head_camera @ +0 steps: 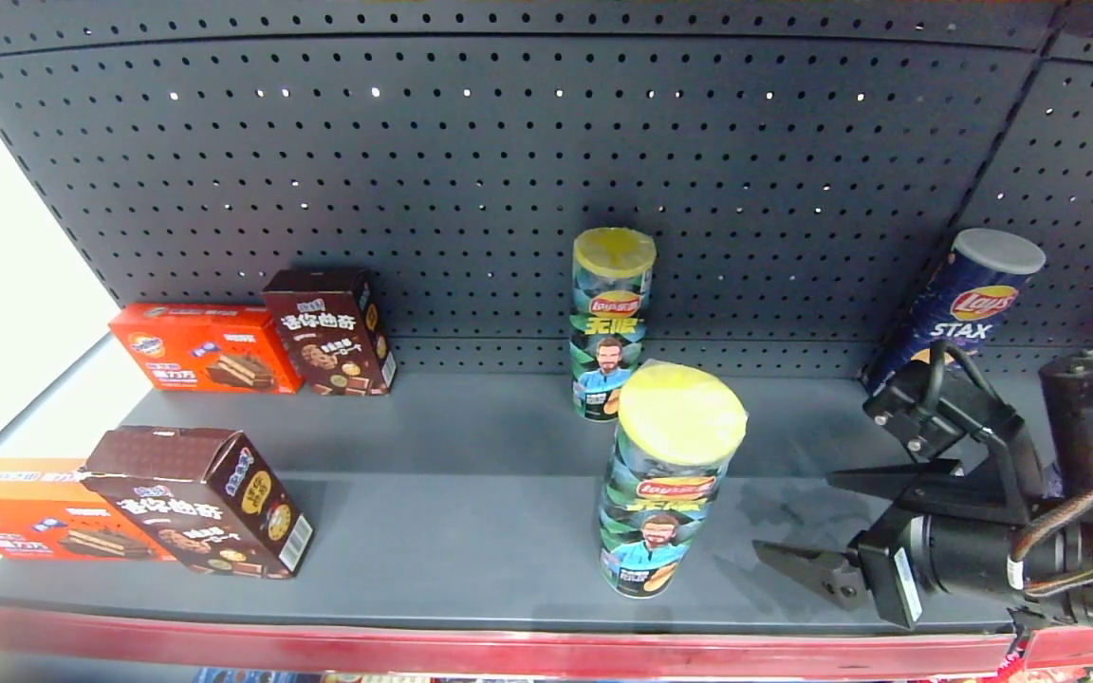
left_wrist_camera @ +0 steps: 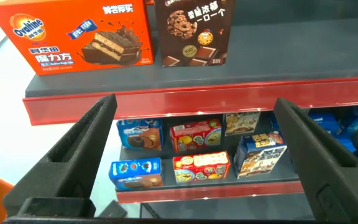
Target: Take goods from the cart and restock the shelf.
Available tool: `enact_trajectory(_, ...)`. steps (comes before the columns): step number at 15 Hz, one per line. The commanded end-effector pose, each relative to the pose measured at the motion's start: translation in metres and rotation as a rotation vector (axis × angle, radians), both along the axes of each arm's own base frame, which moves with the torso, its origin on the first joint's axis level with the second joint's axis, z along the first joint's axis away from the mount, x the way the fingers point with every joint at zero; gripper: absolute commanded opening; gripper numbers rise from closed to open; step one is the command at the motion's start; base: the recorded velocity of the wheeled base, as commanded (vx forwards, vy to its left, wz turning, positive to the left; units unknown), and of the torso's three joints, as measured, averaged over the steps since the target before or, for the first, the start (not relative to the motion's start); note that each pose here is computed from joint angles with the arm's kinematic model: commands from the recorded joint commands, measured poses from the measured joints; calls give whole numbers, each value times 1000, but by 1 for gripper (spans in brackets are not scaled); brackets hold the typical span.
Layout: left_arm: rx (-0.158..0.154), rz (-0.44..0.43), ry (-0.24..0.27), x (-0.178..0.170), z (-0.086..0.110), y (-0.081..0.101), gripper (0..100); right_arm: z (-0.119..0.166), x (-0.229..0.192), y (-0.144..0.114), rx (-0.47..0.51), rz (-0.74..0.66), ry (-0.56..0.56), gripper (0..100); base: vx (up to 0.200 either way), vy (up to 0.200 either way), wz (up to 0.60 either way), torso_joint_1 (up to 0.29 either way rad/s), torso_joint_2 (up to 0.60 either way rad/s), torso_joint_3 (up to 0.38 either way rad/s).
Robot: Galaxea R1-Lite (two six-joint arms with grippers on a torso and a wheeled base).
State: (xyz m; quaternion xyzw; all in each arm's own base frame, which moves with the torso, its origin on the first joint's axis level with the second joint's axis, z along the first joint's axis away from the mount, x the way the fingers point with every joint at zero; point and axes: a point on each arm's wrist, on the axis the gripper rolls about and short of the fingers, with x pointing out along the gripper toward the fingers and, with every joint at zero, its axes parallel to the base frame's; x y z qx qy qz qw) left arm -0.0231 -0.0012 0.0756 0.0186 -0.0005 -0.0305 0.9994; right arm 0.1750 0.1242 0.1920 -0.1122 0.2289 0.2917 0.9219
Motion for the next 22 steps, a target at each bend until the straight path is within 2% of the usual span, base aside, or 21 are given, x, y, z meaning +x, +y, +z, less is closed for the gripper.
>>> enact_trajectory(1,1,1,1,0,0,0,100,-5,11,8,-17,-1,22,100,0,0,0,0,0,0)
enact_trajectory(6,0,1,3,0,0,0,100,-6,32,23,-25,0,31,100,0,0,0,0,0,0)
enact_trajectory(12,0,1,3,0,0,0,100,-7,38,37,-35,29,29,100,0,0,0,0,0,0)
enact_trajectory(22,0,1,3,0,0,0,100,-3,40,37,-30,27,18,100,0,0,0,0,0,0)
